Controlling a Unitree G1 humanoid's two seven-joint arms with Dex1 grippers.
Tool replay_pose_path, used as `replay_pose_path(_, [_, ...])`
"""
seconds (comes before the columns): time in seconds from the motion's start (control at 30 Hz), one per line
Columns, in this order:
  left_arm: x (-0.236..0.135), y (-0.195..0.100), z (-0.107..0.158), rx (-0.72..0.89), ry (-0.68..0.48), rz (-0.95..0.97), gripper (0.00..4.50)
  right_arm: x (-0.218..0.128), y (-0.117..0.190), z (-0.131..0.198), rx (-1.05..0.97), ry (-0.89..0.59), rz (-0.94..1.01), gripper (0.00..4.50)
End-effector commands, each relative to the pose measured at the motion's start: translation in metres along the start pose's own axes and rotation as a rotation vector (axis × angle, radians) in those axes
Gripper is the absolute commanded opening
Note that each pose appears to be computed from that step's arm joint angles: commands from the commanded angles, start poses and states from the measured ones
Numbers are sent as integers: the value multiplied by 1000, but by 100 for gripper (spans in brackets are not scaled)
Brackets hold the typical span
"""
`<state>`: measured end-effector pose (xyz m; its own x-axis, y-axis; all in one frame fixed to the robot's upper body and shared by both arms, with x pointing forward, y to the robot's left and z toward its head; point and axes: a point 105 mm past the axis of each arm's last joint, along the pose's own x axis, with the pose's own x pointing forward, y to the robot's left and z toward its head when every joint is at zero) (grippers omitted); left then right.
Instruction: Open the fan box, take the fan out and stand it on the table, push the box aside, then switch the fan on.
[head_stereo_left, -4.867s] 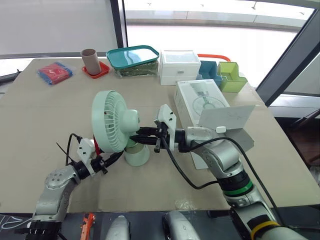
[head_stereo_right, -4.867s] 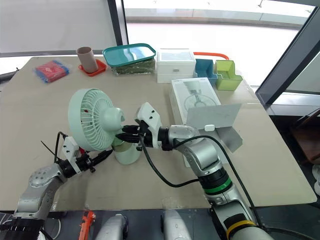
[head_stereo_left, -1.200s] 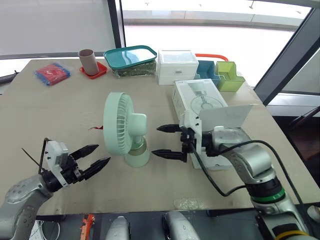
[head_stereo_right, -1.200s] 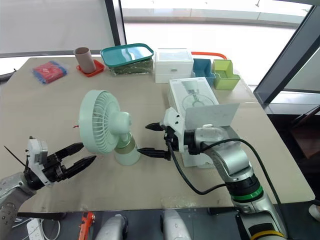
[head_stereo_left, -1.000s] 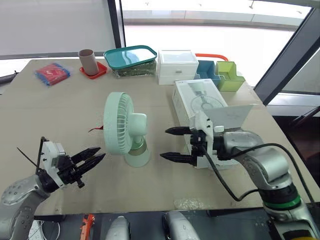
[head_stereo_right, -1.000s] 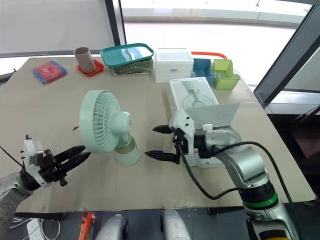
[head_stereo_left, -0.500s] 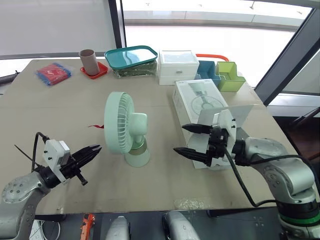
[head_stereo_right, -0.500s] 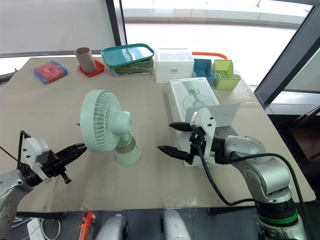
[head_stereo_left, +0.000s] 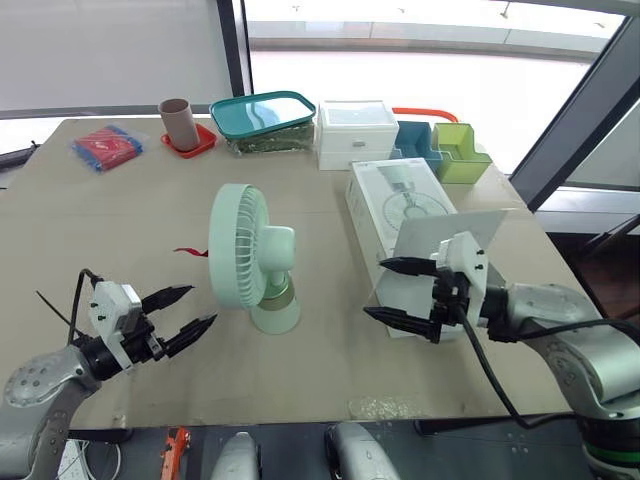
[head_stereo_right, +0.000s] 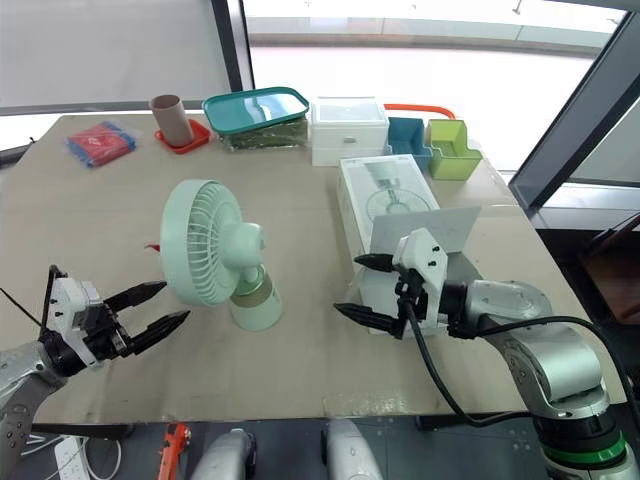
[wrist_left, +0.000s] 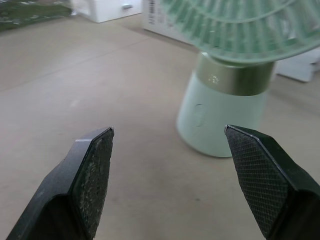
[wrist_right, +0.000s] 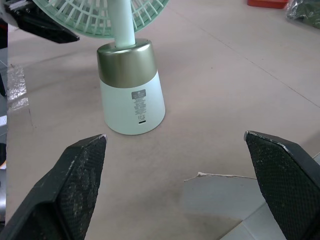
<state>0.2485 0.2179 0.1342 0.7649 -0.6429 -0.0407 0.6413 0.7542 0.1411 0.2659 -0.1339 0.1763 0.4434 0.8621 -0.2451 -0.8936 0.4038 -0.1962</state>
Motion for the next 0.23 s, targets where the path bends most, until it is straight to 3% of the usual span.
replay_pose_path(0.03, [-14,3,17,22,-29,21,402,-3,5,12,-52,-28,26,450])
replay_pose_path(0.23, [-18,-2,14,20,7,-3,402,1,15,7,-48,-34,71,450])
